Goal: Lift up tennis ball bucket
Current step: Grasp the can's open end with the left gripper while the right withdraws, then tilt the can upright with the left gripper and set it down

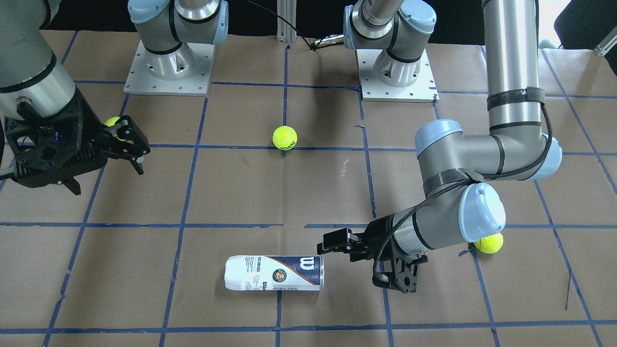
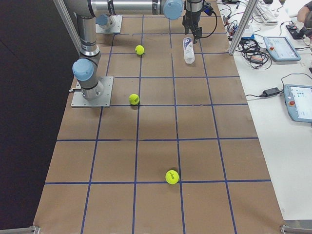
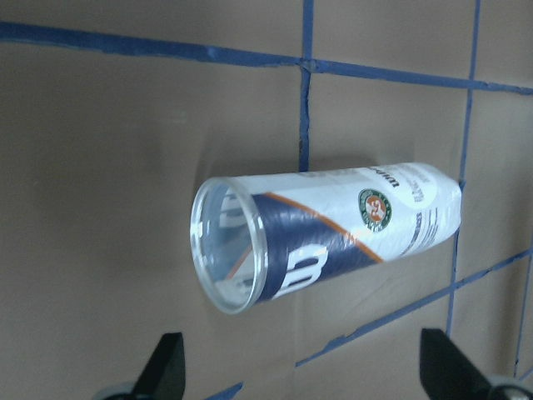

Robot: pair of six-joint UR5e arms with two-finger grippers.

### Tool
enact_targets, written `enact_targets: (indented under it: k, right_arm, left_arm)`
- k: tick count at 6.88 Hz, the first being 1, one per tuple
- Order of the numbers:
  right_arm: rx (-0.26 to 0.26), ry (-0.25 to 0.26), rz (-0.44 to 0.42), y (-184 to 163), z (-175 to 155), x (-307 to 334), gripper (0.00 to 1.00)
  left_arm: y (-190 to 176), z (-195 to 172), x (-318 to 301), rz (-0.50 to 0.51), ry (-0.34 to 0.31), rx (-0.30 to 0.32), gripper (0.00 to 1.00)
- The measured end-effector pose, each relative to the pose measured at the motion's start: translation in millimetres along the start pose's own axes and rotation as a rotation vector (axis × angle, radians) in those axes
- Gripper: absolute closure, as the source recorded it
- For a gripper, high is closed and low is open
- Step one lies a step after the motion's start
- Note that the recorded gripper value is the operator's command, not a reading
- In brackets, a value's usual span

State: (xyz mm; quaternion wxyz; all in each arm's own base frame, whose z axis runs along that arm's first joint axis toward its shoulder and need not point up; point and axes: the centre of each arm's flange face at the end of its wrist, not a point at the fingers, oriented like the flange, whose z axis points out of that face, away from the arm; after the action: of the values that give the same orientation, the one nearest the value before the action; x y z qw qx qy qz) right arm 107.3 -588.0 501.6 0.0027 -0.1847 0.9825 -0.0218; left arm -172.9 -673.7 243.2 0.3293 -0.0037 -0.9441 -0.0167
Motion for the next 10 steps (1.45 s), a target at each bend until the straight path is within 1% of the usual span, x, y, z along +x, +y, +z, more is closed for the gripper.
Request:
enact_targets:
  k: [1, 2, 3, 4, 5, 6, 7, 8, 9, 10]
  right_arm:
    - [-0.043, -0.015, 0.101, 13.9, -3.7, -3.0, 0.0]
    - [-0.07, -0.022, 0.198, 25.4, -8.0, -8.9, 0.0]
    - [-0.081, -0.024, 0.249, 33.0, -10.1, -13.0, 0.0]
    - [-0.097, -0.022, 0.304, 38.2, -5.6, -15.4, 0.0]
    - [-0.112, -0.021, 0.359, 41.4, 1.3, -16.5, 0.0]
    - [-0.118, -0.019, 0.385, 42.8, 5.7, -16.4, 0.0]
    - [-0.122, -0.017, 0.395, 43.3, 8.2, -16.0, 0.0]
    - [-0.12, -0.011, 0.401, 43.3, 8.0, -15.8, 0.0]
    - [-0.116, -0.005, 0.408, 43.0, 7.2, -15.6, 0.0]
    - [-0.105, -0.002, 0.426, 40.0, 8.1, -15.6, 0.0]
  left_arm:
    - [-5.5, 22.6, -8.4, 0.002, 0.071, 0.005, 0.02]
    - [-9.0, 36.3, -14.9, 0.0, 0.114, 0.008, 0.1]
    - [-10.1, 46.0, -18.6, -0.007, 0.144, 0.003, 0.28]
    - [-10.5, 55.0, -20.4, -0.011, 0.172, -0.005, 0.52]
    - [-10.1, 61.6, -19.7, -0.013, 0.185, -0.013, 0.85]
    - [-9.3, 65.5, -17.5, -0.023, 0.193, -0.02, 1.0]
    - [-7.7, 65.4, -11.4, -0.045, 0.198, -0.023, 1.0]
    - [-3.9, 59.3, 7.8, -0.069, 0.2, -0.021, 1.0]
    - [0.1, 40.2, 38.0, -0.091, 0.194, -0.002, 1.0]
    - [1.6, 4.5, 69.0, -0.106, 0.142, 0.049, 1.0]
